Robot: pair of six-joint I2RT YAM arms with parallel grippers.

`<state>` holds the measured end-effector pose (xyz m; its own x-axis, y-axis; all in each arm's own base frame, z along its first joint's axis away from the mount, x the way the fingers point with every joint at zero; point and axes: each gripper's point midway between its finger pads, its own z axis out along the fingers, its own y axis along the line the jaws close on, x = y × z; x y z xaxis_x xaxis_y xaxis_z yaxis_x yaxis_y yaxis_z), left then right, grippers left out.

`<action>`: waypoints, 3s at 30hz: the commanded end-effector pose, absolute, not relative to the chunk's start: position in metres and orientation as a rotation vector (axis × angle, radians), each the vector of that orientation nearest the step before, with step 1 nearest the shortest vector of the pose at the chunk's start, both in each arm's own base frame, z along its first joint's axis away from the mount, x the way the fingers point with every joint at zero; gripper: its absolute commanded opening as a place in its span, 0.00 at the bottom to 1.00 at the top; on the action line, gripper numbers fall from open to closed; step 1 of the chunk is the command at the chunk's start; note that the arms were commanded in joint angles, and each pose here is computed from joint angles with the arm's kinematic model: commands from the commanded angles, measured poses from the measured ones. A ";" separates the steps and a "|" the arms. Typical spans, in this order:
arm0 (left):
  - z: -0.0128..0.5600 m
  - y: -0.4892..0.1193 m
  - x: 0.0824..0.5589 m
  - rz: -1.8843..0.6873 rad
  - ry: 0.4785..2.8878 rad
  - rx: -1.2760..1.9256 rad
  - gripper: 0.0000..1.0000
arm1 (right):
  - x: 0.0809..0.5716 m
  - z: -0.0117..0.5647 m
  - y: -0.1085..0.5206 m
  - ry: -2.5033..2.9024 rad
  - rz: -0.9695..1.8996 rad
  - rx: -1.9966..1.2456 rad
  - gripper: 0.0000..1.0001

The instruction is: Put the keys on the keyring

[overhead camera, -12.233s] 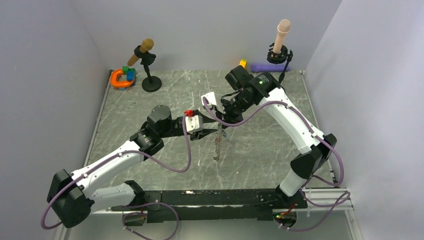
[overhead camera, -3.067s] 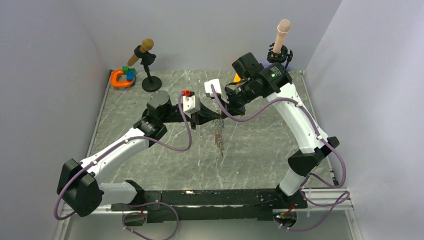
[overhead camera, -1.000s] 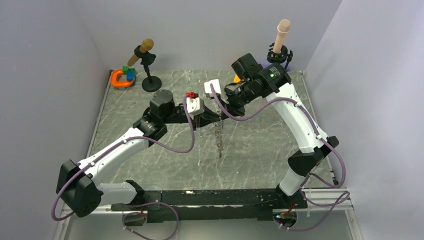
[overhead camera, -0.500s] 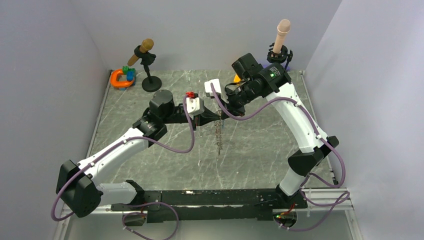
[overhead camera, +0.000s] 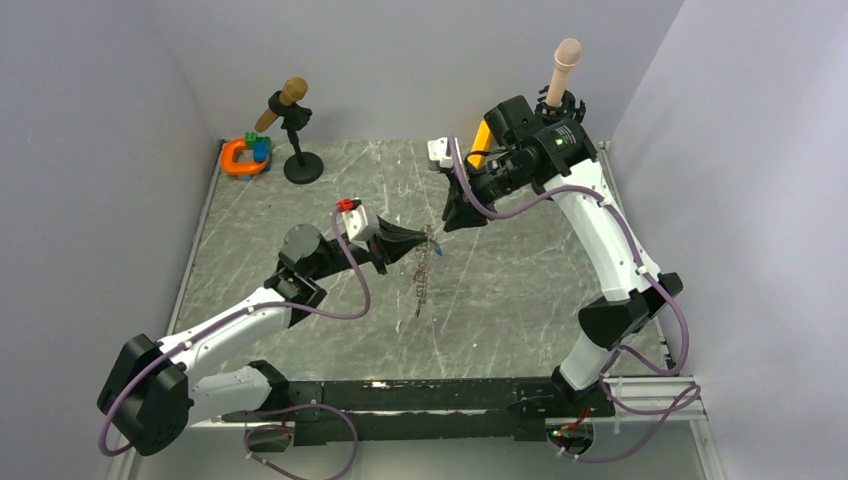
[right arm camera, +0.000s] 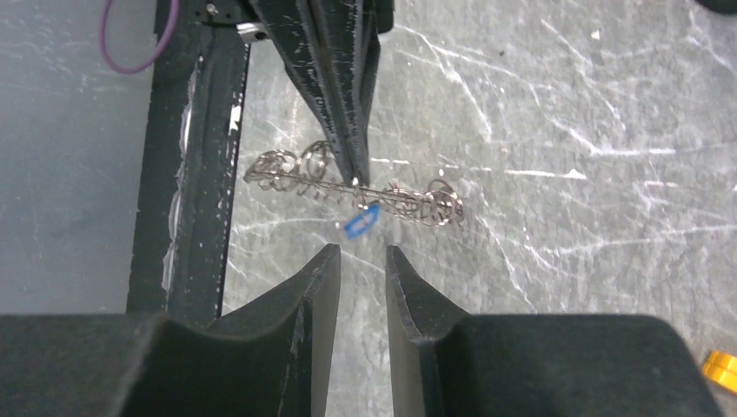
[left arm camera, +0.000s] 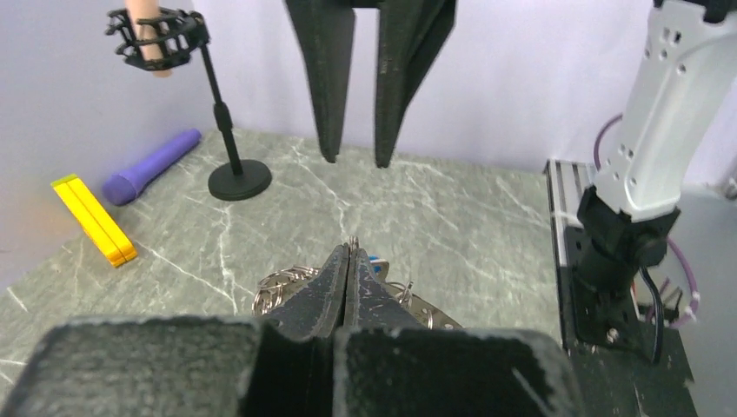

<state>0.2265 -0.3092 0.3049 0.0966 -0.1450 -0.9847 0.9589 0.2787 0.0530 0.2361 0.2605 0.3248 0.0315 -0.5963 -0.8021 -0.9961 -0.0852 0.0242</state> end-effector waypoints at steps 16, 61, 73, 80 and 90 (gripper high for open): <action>0.441 -0.271 0.221 -1.166 0.553 0.432 0.00 | 0.252 0.424 0.269 1.265 1.061 -1.482 0.34; 0.469 -0.290 0.231 -1.219 0.492 0.683 0.00 | 0.245 0.443 0.263 1.270 1.532 -1.292 0.36; 0.469 -0.288 0.232 -1.218 0.499 0.674 0.00 | 0.246 0.440 0.269 1.280 1.528 -1.290 0.24; 0.470 -0.285 0.230 -1.216 0.496 0.668 0.00 | 0.249 0.438 0.268 1.273 1.441 -1.293 0.12; 0.470 -0.282 0.231 -1.220 0.499 0.648 0.00 | 0.251 0.434 0.267 1.277 1.326 -1.310 0.00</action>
<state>0.2556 -0.3024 0.4363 0.1877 -0.6133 -0.7672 0.9785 0.1846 0.0919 0.2622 0.2704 0.4190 -0.1900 -0.0855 -0.9781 -0.9702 -0.1364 0.2004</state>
